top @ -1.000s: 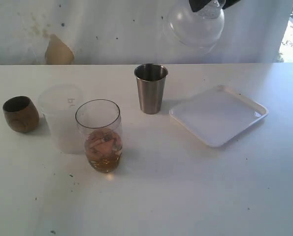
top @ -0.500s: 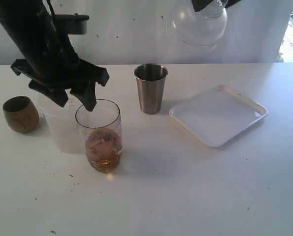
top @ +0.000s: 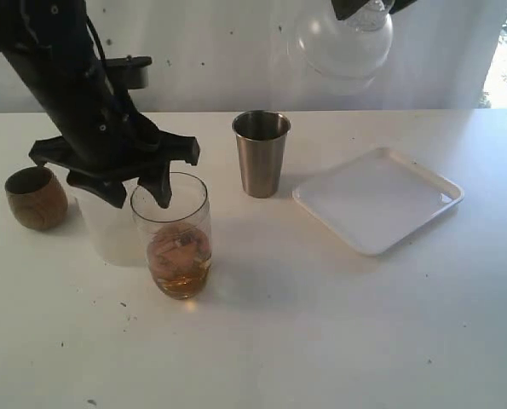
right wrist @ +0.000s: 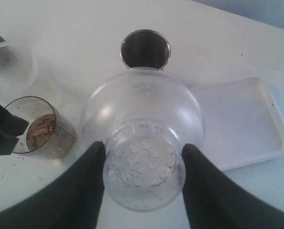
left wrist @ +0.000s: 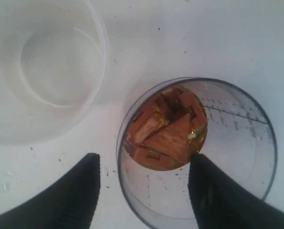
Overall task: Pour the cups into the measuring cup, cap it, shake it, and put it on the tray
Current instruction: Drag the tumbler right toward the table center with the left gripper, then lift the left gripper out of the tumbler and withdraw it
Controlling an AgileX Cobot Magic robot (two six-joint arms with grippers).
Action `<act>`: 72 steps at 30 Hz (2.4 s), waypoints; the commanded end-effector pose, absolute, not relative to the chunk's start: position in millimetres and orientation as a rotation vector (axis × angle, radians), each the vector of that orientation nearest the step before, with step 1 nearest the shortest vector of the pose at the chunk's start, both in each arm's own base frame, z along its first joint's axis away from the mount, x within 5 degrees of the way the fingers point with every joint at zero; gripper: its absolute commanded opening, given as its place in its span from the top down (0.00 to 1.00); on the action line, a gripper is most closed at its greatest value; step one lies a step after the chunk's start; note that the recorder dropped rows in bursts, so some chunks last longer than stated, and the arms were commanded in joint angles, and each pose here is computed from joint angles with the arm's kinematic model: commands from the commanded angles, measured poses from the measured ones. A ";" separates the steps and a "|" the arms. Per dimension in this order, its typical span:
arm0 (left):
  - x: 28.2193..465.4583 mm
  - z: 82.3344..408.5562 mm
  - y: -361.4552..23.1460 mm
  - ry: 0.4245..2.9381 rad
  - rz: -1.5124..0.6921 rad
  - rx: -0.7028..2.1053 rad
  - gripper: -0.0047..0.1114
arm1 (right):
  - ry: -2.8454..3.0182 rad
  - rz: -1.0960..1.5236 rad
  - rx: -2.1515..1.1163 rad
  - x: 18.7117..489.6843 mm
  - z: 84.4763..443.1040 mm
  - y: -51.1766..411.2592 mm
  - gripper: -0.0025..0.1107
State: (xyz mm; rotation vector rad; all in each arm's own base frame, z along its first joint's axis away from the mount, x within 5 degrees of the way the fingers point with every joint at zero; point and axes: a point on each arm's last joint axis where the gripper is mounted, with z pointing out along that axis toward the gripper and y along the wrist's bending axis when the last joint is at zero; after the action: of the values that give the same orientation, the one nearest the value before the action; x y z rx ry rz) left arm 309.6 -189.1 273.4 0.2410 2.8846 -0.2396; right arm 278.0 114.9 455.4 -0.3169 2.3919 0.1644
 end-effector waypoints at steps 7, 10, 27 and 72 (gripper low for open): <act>313.3 254.2 -194.2 2.935 -0.228 0.226 0.72 | 2.387 0.147 -0.317 279.7 454.6 113.0 0.98; 313.6 253.2 -198.2 2.932 -0.286 0.228 0.81 | 2.387 0.147 -0.317 279.7 454.6 113.0 0.98; 315.1 255.3 -208.8 2.903 -0.397 0.272 0.96 | 2.387 0.147 -0.317 279.7 454.6 113.0 0.98; 309.2 266.6 -257.4 2.876 -0.206 0.649 0.36 | 2.388 0.152 -0.317 279.6 454.5 113.3 0.98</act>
State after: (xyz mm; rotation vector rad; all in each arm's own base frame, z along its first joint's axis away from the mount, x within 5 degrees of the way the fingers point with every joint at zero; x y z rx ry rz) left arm 310.7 -256.4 259.0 0.6382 2.8991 -0.1878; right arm 278.0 114.9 455.4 -0.3169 2.3919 0.1644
